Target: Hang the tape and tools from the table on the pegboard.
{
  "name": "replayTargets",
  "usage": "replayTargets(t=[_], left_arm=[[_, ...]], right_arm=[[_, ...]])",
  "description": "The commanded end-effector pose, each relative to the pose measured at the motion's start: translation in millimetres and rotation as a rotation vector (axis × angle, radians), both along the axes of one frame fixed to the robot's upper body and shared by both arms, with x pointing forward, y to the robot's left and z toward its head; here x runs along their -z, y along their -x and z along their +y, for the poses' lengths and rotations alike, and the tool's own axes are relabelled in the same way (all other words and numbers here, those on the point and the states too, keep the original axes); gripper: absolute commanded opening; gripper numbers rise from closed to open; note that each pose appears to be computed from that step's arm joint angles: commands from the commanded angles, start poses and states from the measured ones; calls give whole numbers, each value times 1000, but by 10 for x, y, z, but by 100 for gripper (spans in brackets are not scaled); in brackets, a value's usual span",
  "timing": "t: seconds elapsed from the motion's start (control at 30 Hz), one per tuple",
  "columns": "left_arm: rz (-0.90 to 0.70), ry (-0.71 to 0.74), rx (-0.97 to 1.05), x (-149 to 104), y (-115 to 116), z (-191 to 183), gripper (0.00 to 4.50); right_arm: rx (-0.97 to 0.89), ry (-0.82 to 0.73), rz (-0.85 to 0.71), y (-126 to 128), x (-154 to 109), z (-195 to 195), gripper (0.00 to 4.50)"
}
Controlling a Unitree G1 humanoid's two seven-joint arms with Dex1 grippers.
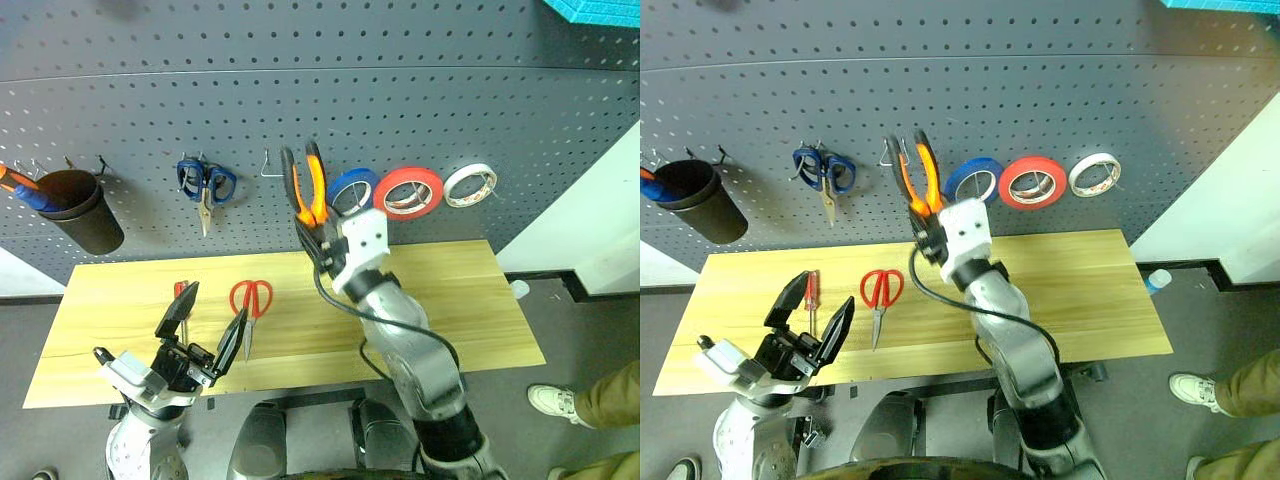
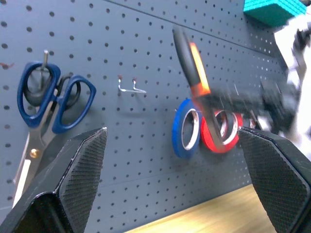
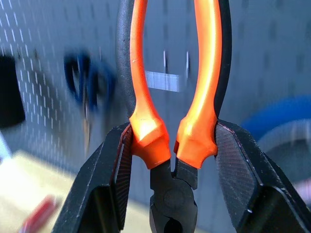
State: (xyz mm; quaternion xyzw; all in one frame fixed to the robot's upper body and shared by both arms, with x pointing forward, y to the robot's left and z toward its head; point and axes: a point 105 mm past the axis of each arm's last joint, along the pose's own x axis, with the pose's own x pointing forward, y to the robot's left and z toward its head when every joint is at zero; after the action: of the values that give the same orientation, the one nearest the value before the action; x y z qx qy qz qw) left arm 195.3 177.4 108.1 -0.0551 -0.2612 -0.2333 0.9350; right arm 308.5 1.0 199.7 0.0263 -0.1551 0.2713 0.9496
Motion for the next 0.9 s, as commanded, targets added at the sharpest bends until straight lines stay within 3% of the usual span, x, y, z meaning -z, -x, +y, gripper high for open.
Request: replayTargets(t=[0.03, 0.33, 0.9], left_arm=[[-42, -7, -1, -68, 6, -36, 450], [-50, -7, 9, -30, 14, -60, 450], [-48, -6, 12, 2, 82, -127, 450]], right_arm=[[10, -90, -149, -20, -494, 61, 210], [-21, -90, -282, -136, -999, 287, 210], [-39, -90, -235, -423, -850, 701, 210]])
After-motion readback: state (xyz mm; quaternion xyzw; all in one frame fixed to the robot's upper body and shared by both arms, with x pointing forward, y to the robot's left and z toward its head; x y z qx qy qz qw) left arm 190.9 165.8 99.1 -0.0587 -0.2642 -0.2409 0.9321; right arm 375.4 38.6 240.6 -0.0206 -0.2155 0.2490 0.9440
